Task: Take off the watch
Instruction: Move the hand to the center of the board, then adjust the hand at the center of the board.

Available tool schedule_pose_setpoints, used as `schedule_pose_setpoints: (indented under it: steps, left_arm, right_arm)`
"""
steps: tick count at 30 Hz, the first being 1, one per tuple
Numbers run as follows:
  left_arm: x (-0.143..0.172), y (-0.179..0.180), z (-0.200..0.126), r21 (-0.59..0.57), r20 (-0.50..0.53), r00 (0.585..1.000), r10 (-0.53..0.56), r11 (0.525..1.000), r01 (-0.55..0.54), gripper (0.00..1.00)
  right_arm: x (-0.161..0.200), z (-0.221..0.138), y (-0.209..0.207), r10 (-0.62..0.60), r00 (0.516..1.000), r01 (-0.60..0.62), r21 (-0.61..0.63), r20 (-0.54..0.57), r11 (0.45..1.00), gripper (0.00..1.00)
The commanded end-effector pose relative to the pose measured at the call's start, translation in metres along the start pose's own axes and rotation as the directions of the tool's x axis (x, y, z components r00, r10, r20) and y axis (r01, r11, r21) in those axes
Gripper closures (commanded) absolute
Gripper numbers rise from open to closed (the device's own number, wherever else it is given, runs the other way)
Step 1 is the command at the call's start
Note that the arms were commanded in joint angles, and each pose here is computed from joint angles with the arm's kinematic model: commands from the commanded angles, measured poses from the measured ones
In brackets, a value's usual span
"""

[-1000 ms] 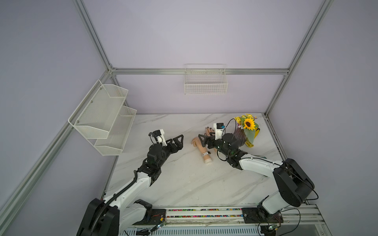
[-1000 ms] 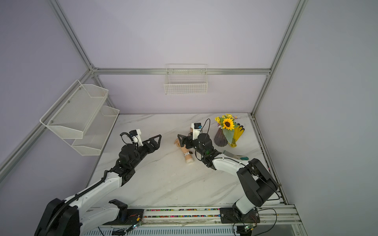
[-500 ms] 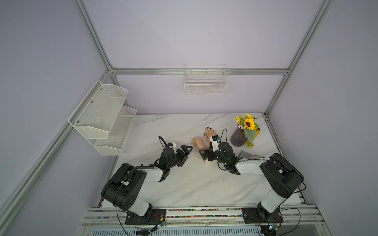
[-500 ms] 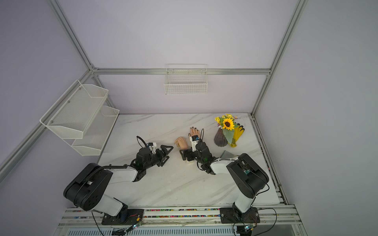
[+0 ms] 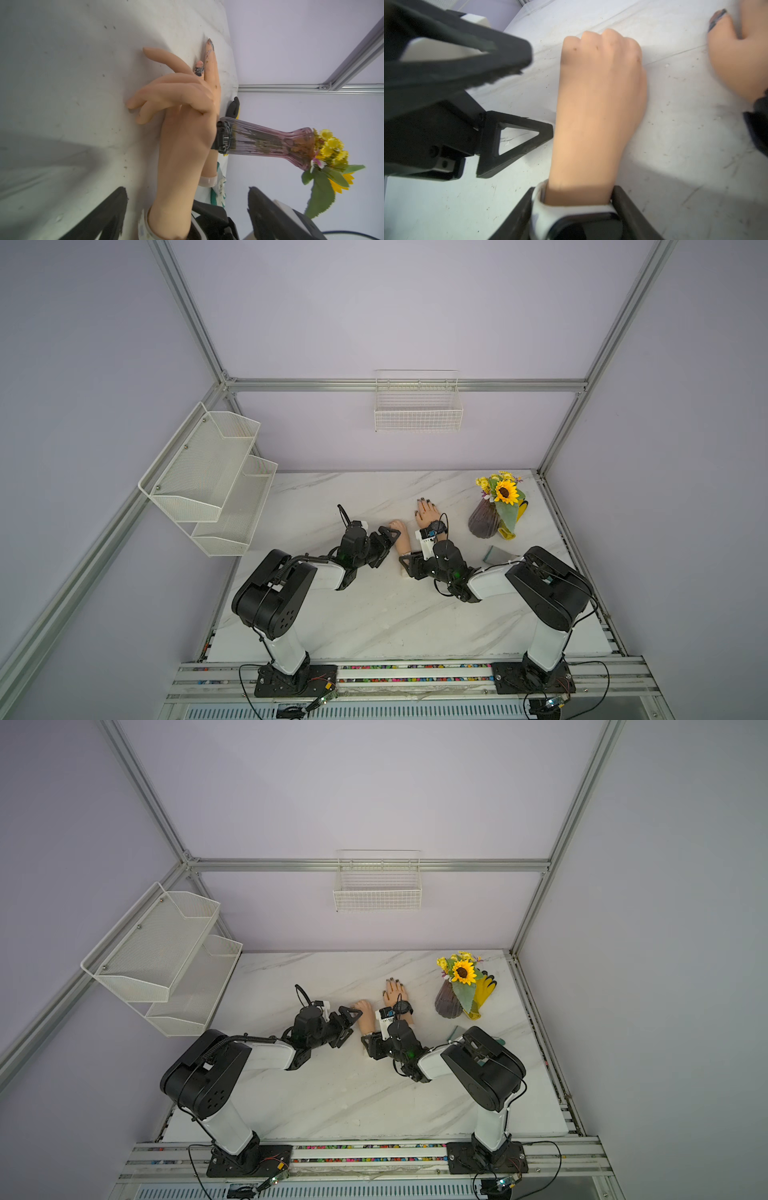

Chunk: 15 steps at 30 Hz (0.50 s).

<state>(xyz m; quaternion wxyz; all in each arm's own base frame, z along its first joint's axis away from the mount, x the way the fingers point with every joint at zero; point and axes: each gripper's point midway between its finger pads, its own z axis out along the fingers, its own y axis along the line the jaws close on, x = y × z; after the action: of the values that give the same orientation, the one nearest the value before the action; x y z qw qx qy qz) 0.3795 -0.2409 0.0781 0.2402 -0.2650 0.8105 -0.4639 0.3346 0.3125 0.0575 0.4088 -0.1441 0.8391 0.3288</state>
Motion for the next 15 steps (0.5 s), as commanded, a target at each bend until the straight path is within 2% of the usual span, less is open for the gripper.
schedule_pose_setpoints:
  steps: [1,2,4,6,9,15]
  left_arm:
    - [-0.010,0.005,-0.002,-0.077,0.043,0.993,0.109,0.991,-0.106,0.09]
    - [-0.011,0.005,-0.002,-0.091,0.045,0.990,0.133,0.988,-0.128,0.10]
    - [-0.013,0.005,-0.001,-0.126,0.031,0.983,0.183,0.976,-0.178,0.10]
    - [-0.013,0.005,0.002,-0.154,0.006,0.976,0.215,0.965,-0.212,0.12]
    - [-0.015,0.007,0.006,-0.182,-0.010,0.974,0.227,0.957,-0.225,0.17]
    - [-0.018,0.000,0.019,-0.169,0.002,0.971,0.237,0.958,-0.233,0.27]
  right_arm:
    - [-0.007,0.000,0.009,-0.029,0.999,0.030,-0.020,0.038,0.999,0.45]
    - [-0.009,-0.002,0.011,-0.027,0.999,0.029,-0.024,0.046,0.999,0.42]
    - [-0.014,-0.010,0.013,-0.023,0.998,0.025,-0.028,0.067,0.999,0.24]
    - [-0.020,-0.021,0.017,-0.013,0.995,0.017,-0.040,0.096,0.999,0.18]
    - [-0.033,-0.041,0.023,-0.001,0.988,0.008,-0.044,0.152,0.999,0.15]
    - [-0.051,-0.072,0.024,0.016,0.964,-0.031,0.051,0.266,0.998,0.14]
